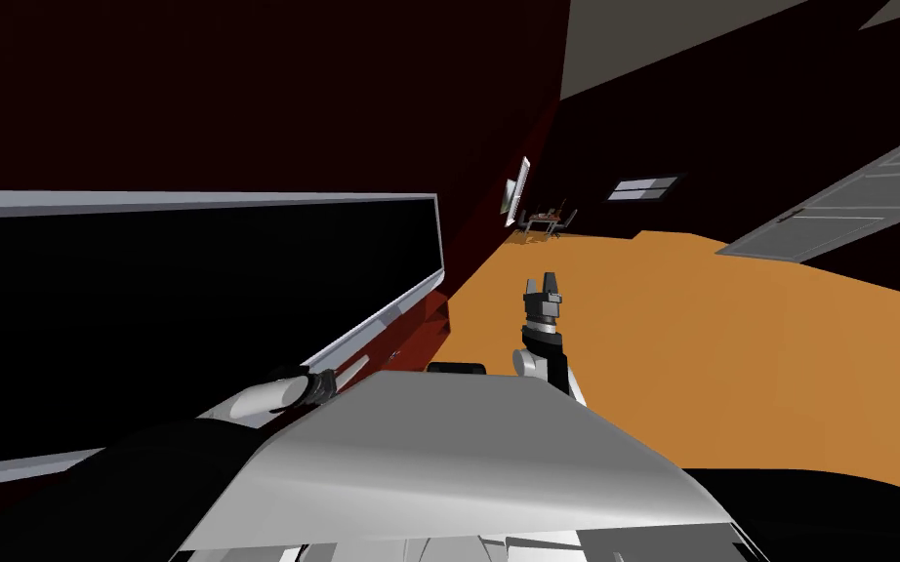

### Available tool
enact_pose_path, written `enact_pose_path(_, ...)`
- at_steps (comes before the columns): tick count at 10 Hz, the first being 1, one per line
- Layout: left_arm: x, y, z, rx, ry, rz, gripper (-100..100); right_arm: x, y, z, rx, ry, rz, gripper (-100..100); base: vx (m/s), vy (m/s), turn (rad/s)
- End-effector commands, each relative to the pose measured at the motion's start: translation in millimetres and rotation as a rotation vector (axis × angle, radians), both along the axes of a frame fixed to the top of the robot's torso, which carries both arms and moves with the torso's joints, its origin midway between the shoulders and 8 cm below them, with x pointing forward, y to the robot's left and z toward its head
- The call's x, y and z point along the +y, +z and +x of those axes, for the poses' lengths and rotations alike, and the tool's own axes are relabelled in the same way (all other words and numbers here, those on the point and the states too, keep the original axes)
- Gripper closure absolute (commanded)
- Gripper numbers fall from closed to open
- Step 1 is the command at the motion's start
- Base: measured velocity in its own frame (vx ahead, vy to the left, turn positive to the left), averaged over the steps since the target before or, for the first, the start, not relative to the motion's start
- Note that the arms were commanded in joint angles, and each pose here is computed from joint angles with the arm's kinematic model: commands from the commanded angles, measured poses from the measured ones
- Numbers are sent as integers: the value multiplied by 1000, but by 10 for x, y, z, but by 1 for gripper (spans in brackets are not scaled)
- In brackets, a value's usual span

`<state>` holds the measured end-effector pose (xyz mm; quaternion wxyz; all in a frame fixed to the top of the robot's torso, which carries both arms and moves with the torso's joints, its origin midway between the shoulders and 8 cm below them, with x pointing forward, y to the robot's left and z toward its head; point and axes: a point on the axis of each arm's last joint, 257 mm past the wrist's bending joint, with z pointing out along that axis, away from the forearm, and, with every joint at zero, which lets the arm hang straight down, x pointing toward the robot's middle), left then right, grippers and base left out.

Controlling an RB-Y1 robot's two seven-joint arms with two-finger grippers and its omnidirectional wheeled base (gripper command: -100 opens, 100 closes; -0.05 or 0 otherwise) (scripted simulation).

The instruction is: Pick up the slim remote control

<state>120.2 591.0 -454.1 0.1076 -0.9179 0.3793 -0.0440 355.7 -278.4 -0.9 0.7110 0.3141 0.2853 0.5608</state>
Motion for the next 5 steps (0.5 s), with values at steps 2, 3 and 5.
enact_pose_path(2, -13, -33, -167, 39, 72, -39, -100, 0, 0, 0, 0, 0, 0, 0, 45, 44, -66)
enact_pose_path(3, -46, -58, -256, 59, 108, -62, -100, 0, 0, 0, 0, 0, 0, 0, 49, 61, -137)
enact_pose_path(5, -131, -112, -411, 92, 171, -106, -100, 0, 0, 0, 0, 0, 0, 0, 60, 66, -125)
